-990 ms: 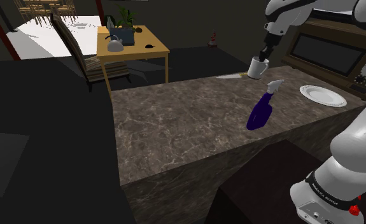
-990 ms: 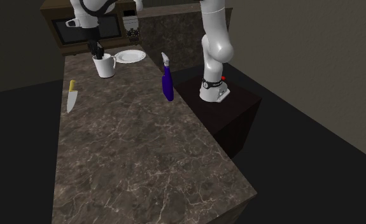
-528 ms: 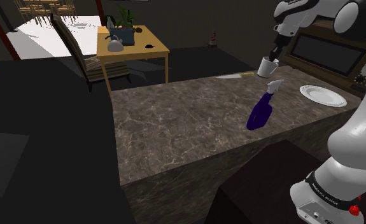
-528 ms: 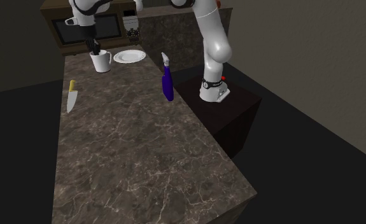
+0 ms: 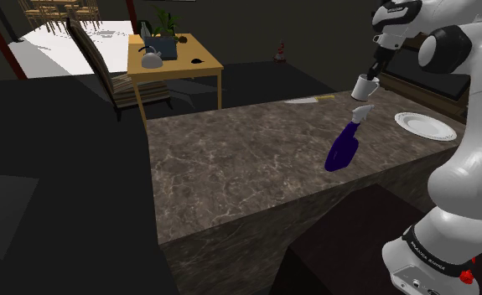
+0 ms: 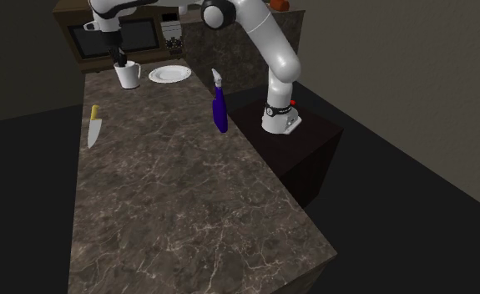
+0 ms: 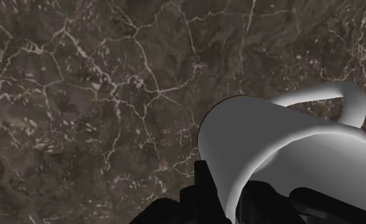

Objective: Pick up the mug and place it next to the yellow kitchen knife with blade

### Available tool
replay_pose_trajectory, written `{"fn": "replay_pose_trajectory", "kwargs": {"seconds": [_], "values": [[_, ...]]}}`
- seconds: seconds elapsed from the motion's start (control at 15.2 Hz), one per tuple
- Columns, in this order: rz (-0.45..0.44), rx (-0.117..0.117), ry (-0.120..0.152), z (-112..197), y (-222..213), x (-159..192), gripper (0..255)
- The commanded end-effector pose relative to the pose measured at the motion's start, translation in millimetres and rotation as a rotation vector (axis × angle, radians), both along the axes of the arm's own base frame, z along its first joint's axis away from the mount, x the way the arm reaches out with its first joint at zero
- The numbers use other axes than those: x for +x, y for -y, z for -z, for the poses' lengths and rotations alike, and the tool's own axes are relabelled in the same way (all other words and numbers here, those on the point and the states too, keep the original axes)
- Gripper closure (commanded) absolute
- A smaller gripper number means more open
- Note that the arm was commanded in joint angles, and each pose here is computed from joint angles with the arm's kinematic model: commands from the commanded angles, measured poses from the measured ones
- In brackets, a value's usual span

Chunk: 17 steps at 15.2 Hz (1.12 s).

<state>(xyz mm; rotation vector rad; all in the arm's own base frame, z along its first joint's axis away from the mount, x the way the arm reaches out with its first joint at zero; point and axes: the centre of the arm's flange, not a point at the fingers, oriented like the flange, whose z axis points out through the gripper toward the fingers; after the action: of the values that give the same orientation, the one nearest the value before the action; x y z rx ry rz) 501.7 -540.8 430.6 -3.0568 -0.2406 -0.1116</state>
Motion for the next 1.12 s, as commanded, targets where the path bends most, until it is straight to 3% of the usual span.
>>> {"fn": "replay_pose_trajectory", "kwargs": {"seconds": [0.0, 0.79, 1.06], "values": [[-0.001, 0.000, 0.001, 6.1, 8.6, -2.0, 255], [-0.001, 0.000, 0.001, 72.1, 8.6, -2.0, 255], [-0.001, 0.000, 0.001, 72.1, 8.6, -2.0, 255]]}}
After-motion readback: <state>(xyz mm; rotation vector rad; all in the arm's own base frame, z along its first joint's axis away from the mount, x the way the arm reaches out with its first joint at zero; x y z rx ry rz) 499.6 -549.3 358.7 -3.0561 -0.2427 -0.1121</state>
